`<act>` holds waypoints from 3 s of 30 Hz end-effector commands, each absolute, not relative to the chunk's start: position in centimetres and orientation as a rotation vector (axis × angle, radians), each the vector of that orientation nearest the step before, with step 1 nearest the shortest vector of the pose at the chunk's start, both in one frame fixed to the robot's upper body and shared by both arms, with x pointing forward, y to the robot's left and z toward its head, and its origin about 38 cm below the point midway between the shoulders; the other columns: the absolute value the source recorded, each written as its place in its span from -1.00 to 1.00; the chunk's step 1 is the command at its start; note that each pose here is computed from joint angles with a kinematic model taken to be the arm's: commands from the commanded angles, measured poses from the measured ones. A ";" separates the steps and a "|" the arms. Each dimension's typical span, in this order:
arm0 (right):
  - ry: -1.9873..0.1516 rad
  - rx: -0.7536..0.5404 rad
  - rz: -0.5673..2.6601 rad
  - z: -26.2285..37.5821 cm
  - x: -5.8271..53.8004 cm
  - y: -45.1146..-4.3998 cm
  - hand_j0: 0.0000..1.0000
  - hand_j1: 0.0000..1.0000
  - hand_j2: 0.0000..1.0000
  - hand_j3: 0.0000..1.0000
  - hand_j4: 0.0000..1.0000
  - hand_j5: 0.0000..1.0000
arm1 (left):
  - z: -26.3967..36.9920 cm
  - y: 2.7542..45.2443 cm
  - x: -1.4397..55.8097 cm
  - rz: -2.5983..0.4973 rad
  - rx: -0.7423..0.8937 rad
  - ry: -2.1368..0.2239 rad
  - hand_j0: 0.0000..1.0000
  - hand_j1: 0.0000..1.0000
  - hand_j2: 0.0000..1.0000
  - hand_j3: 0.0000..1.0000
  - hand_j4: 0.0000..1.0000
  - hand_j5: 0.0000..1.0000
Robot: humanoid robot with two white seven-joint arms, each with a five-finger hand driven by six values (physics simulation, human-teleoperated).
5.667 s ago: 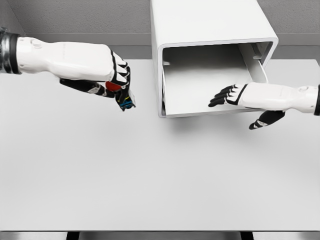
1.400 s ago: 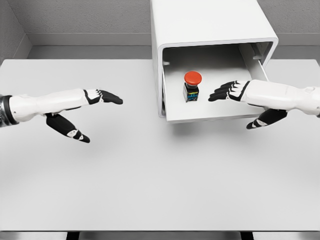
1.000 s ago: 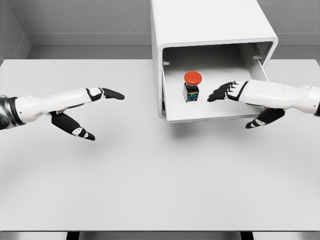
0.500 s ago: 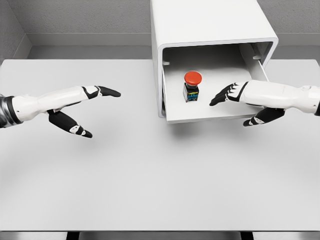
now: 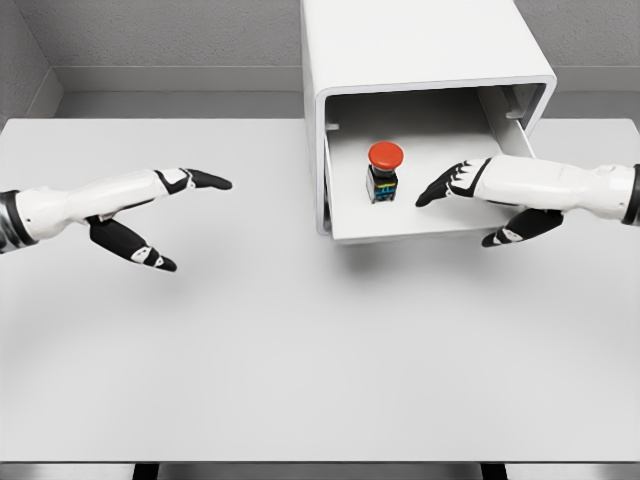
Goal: Slide open multi-storey tabletop storage cabinets and put open load switch and slide close multi-storey tabletop storage cabinets
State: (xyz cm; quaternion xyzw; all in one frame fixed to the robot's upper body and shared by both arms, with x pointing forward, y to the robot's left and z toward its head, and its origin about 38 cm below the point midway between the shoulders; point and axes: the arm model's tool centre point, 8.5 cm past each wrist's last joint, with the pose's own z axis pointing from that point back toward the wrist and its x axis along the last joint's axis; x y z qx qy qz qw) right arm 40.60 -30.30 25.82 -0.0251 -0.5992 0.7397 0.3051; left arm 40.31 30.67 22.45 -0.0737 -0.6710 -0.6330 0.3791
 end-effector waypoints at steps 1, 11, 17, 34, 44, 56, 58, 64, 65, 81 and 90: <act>-1.588 -0.065 1.945 25.8 40.8 -30.4 0.78 0.78 0.78 0.78 0.78 0.78 | 22.6 30.9 40.4 -1.607 -0.185 -1.718 1.00 1.00 1.00 1.00 1.00 1.00; -1.602 -0.044 1.953 25.7 41.4 -29.3 0.77 0.77 0.77 0.77 0.77 0.77 | 22.7 30.9 40.4 -1.607 -0.182 -1.717 1.00 1.00 1.00 1.00 1.00 1.00; -1.602 -0.048 1.939 25.4 42.1 -29.2 0.74 0.74 0.74 0.74 0.74 0.74 | 22.7 31.2 40.5 -1.602 -0.175 -1.715 1.00 1.00 1.00 1.00 1.00 1.00; -1.593 -0.058 1.910 25.2 43.9 -29.1 0.74 0.74 0.74 0.74 0.74 0.74 | 22.7 31.1 40.5 -1.601 -0.176 -1.716 1.00 1.00 1.00 1.00 1.00 1.00; -1.605 -0.063 1.905 25.7 45.1 -28.4 0.74 0.74 0.74 0.74 0.74 0.74 | 22.7 31.2 40.5 -1.602 -0.175 -1.715 1.00 1.00 1.00 1.00 1.00 1.00; -1.592 -0.060 1.885 25.4 46.7 -27.8 0.74 0.74 0.74 0.74 0.74 0.74 | 22.7 31.2 40.5 -1.603 -0.174 -1.716 1.00 1.00 1.00 1.00 1.00 1.00; -1.590 -0.068 1.878 25.5 47.1 -27.9 0.74 0.74 0.74 0.74 0.74 0.74 | 22.7 31.2 40.5 -1.603 -0.174 -1.716 1.00 1.00 1.00 1.00 1.00 1.00; -1.582 -0.074 1.856 25.5 48.5 -27.6 0.74 0.74 0.74 0.74 0.74 0.74 | 22.7 31.2 40.5 -1.603 -0.174 -1.716 1.00 1.00 1.00 1.00 1.00 1.00; -1.577 -0.070 1.859 25.4 48.5 -27.5 0.74 0.74 0.74 0.74 0.74 0.74 | 22.7 31.2 40.5 -1.603 -0.174 -1.716 1.00 1.00 1.00 1.00 1.00 1.00; -1.641 -0.090 2.024 29.4 44.4 -26.7 0.72 0.72 0.72 0.72 0.72 0.72 | 19.9 32.2 40.2 -1.588 -0.163 -1.639 1.00 1.00 1.00 1.00 1.00 1.00; -1.620 -0.139 2.080 30.9 40.2 -29.3 0.72 0.72 0.72 0.72 0.72 0.72 | 19.7 32.6 40.0 -1.577 -0.157 -1.638 1.00 1.00 1.00 1.00 1.00 1.00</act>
